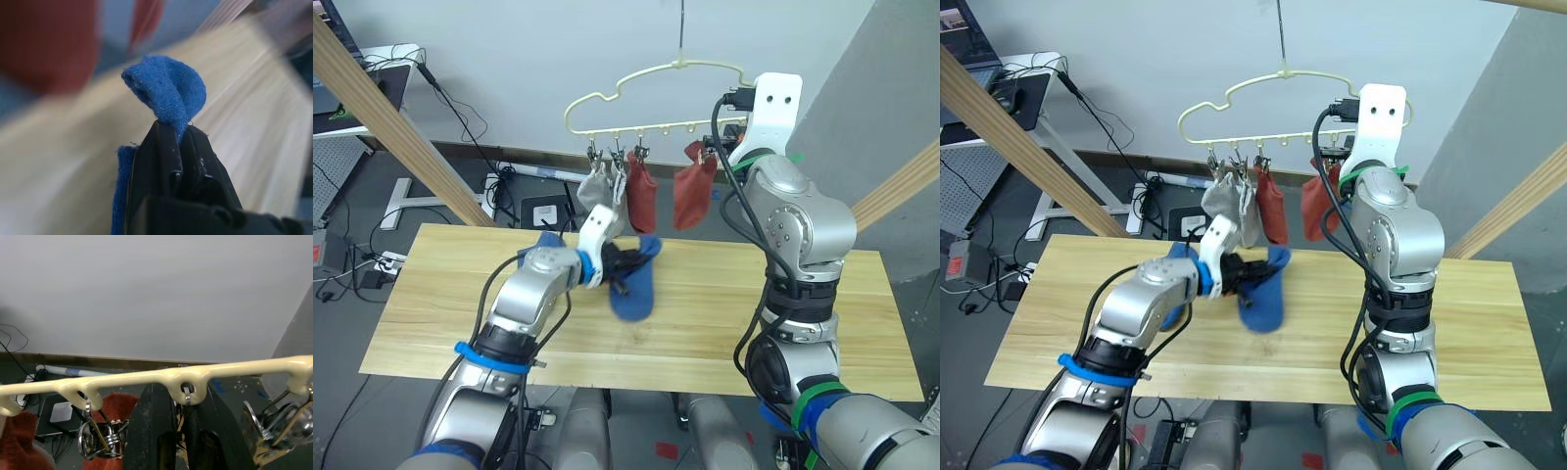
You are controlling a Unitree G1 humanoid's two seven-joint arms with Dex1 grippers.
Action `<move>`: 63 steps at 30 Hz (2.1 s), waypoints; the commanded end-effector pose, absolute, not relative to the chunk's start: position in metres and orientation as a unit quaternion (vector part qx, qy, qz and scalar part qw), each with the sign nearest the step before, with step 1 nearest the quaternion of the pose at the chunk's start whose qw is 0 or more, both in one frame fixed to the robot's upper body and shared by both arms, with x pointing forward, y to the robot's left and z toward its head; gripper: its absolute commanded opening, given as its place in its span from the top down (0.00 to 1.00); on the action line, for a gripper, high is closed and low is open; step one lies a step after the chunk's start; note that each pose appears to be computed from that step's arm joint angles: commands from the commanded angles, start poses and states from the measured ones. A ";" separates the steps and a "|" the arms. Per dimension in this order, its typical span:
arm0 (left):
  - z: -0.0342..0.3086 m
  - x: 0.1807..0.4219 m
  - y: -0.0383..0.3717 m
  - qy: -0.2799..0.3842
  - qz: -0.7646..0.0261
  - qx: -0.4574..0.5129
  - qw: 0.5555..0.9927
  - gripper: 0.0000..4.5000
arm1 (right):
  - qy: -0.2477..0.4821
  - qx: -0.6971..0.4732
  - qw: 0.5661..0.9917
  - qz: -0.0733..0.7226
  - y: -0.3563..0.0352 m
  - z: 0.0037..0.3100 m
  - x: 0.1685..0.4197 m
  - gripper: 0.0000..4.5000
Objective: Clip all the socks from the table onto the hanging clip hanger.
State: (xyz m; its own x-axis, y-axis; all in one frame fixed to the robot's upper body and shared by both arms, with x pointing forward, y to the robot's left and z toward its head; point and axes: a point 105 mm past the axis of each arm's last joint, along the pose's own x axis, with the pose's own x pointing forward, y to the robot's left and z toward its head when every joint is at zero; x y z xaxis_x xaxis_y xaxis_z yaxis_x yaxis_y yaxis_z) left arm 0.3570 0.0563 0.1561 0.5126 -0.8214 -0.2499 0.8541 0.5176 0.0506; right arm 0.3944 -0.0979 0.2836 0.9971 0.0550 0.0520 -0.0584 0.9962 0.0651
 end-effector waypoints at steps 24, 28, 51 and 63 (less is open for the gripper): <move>0.219 0.402 -0.006 -0.014 -0.502 0.024 0.865 0.99 | -0.067 0.059 0.995 0.045 -0.089 0.310 0.384 1.00; 0.225 0.402 -0.004 -0.021 -0.502 0.014 0.865 0.99 | -0.066 0.061 0.995 0.045 -0.088 0.309 0.383 1.00; 0.245 0.401 -0.014 -0.040 -0.511 -0.024 0.859 1.00 | -0.058 0.072 0.994 0.055 -0.086 0.306 0.383 0.80; 0.241 0.400 -0.011 -0.016 -0.512 -0.020 0.859 0.75 | -0.052 0.070 0.994 0.059 -0.086 0.304 0.381 0.23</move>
